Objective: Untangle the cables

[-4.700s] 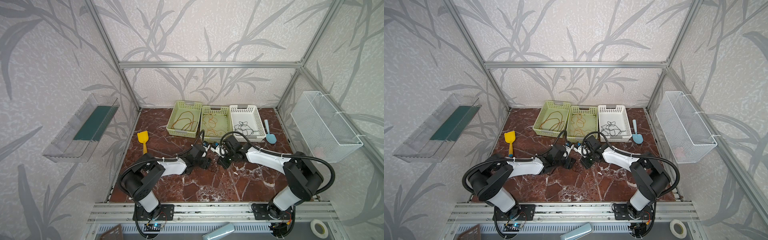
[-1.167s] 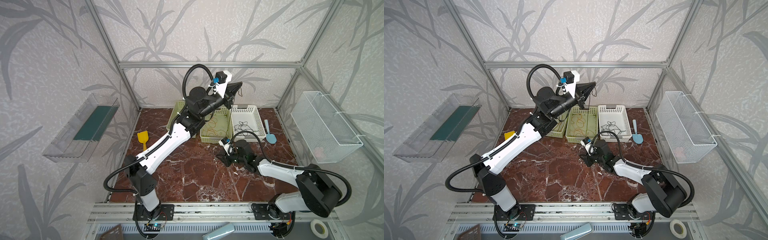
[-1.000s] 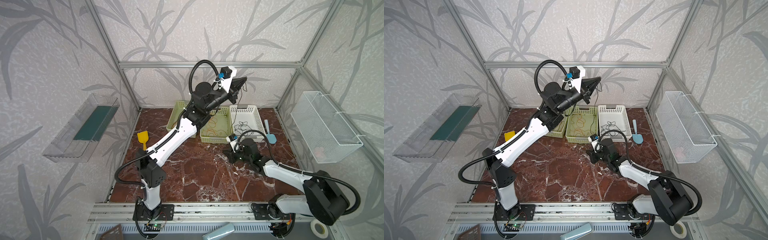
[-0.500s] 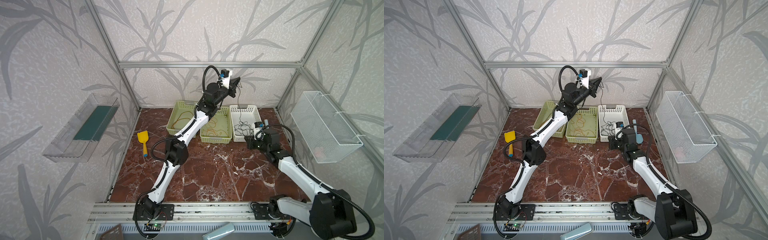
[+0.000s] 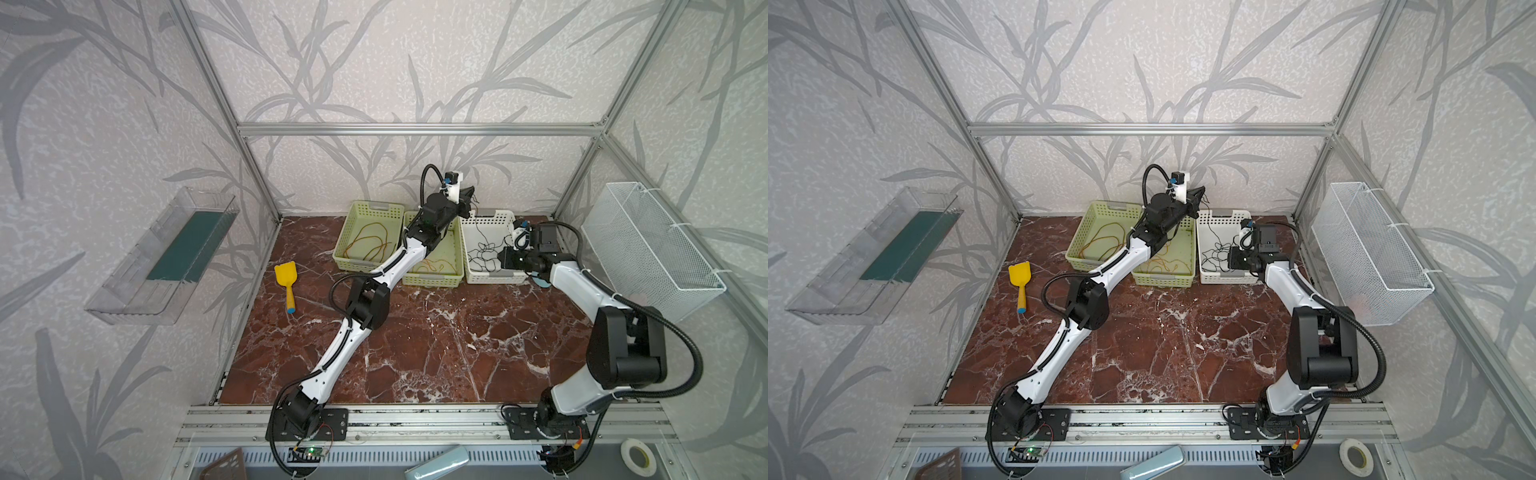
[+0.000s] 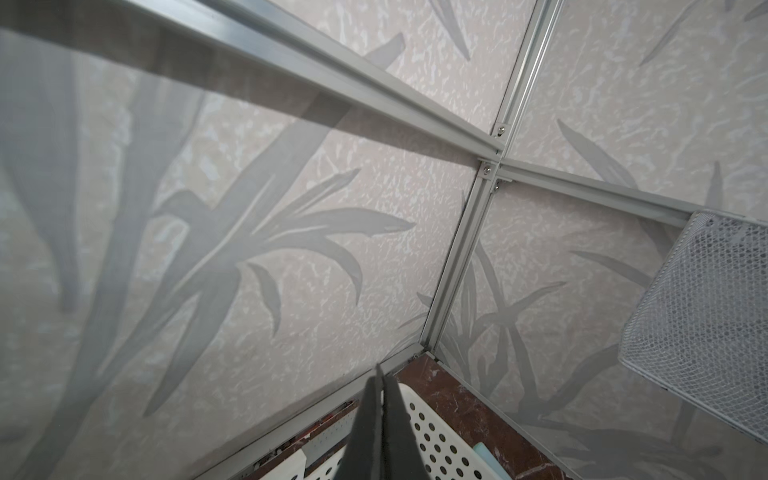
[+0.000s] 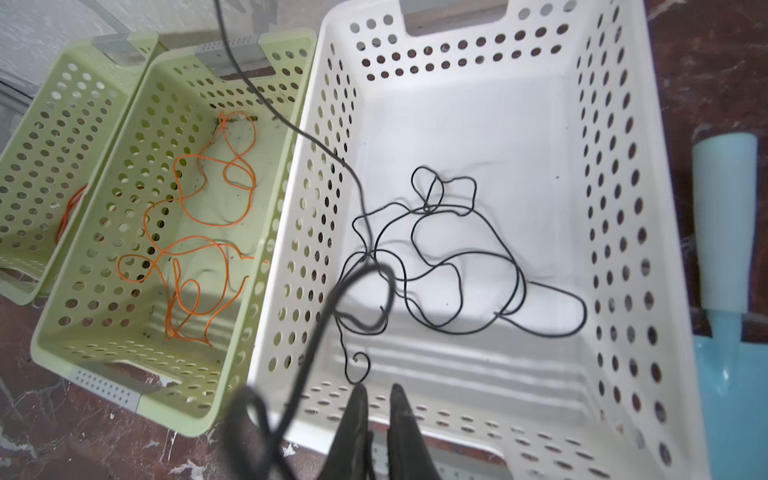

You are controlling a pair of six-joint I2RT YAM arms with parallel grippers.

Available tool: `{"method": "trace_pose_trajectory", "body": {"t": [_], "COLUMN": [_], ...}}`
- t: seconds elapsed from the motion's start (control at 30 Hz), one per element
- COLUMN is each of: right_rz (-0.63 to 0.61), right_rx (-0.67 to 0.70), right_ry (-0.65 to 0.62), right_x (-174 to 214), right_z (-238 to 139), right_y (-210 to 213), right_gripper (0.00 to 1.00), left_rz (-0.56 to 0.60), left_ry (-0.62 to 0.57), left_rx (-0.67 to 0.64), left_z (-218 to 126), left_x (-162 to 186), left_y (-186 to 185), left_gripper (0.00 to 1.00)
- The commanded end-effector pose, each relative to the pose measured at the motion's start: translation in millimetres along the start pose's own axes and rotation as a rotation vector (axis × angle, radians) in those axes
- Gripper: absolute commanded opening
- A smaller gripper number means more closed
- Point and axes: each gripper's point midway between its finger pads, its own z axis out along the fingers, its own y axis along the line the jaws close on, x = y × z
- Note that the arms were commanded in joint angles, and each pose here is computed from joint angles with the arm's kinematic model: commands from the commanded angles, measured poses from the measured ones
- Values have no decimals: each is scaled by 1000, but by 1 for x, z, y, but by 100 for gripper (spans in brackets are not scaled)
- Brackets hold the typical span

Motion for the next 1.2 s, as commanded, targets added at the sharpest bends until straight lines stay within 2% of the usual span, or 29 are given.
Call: {"method": "trace_pose_trajectory", "body": {"t": [0.0,0.17,0.2,0.4,0.47,0.63,0.7,0.73,0.8,0.9,1.03,1.17], "right_rz": [-17,2,2,0,5,23,35,40,48,57,79,95], "right_rx": [5,46,57,76,84,93,94,94,76,50,39,16], "right_ry": [58,92,100,129,135,129,138,143,176,265,364,326], "right_x": [-2,-2,-2,2,2,-5,-8,-9,-9,-3,12,6], "right_z": [3,20,22,27,27,24,23,24,24,22,22,14], "right_y": [-1,-13,-16,-21,-24,-29,-32,-33,-32,-27,-26,-18], "right_gripper": [13,13,13,14,14,15,19,25,47,60,66,68], "left_rz": [-24,-11,-5,17,32,26,28,30,33,53,111,114], "left_ry": [-32,64,81,153,179,206,202,196,187,194,246,269], "left_rx": [18,22,24,35,34,51,65,68,64,74,110,118], "left_z": [3,5,5,2,1,-4,-7,-8,-13,-25,-50,-72], "left_x": [2,44,50,60,60,52,42,36,21,6,6,7], "left_y": [-11,-16,-18,-23,-23,-27,-33,-35,-37,-41,-51,-55], "left_gripper": [0,0,3,47,54,58,59,60,60,60,60,60]}}
